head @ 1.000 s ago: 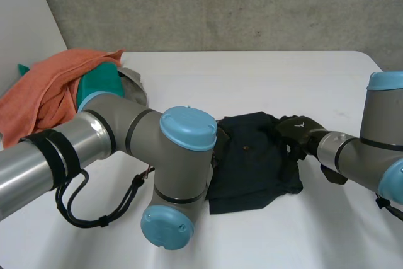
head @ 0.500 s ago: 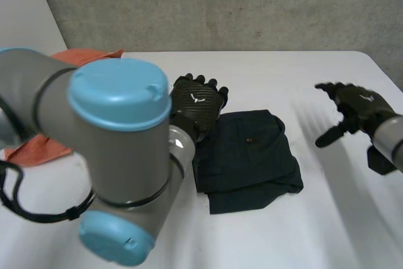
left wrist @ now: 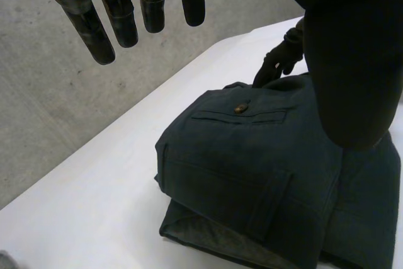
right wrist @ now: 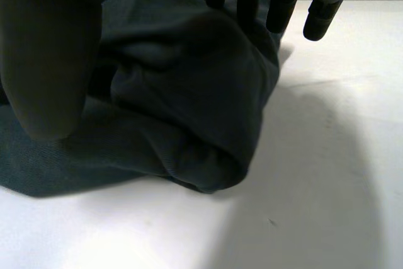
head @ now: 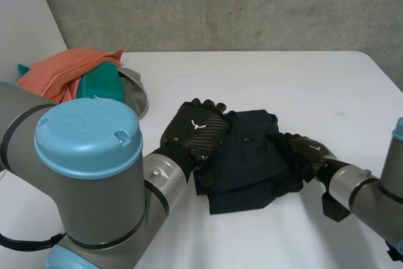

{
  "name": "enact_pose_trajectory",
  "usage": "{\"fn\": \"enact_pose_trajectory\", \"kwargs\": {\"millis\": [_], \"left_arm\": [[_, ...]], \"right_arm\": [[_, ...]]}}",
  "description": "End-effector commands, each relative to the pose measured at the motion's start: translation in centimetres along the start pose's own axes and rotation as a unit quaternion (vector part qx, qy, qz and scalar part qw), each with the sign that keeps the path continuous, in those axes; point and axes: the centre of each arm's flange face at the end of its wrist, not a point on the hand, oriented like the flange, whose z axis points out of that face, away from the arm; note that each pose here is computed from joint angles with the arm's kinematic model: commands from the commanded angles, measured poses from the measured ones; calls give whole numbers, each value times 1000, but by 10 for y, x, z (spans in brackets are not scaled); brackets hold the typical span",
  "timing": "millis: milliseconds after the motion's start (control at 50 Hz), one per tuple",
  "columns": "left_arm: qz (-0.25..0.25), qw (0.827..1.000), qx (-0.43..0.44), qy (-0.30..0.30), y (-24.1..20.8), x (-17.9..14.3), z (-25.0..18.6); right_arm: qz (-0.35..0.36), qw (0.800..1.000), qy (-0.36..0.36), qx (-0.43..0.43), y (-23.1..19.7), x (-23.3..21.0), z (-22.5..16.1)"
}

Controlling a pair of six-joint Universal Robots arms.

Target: Fold the laundry.

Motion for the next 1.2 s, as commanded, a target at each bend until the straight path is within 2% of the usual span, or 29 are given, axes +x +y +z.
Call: {"fn": "enact_pose_trajectory", "kwargs": {"millis": [20, 180, 320, 420, 580, 640, 740, 840, 920, 1040, 1200], "left_arm": [[-3, 1000, -5, -11, 2, -8, 2], [-4, 1000, -1, -14, 4, -9, 4], [-4, 1000, 3, -16, 4, -10, 5], [-5, 1000, 7, -20, 1, -13, 6], [-5, 999, 24, -24, -10, -15, 9], [-5, 999, 35, -24, -17, -15, 10], [-5, 998, 50, -24, -26, -14, 12], [-5, 998, 61, -11, -31, -12, 15], [-11, 998, 66, 2, -33, -9, 15], [-25, 997, 71, 15, -35, -5, 14], [-39, 994, 79, 69, -37, 8, 9]], "right_arm": [[-15, 1000, -2, 8, 2, -7, 14], [-25, 999, 24, 15, 4, -2, 32], [-31, 994, 49, 92, -33, 9, 48], [-5, 989, 72, 132, -56, 26, 73], [26, 959, 200, 201, -103, 130, 116], [30, 950, 225, 213, -111, 152, 122], [36, 925, 282, 253, -128, 206, 132], [42, 913, 316, 253, -127, 251, 133], [37, 911, 329, 247, -124, 273, 130], [-8, 905, 349, 242, -131, 284, 123], [-45, 896, 376, 232, -135, 287, 119]]}}
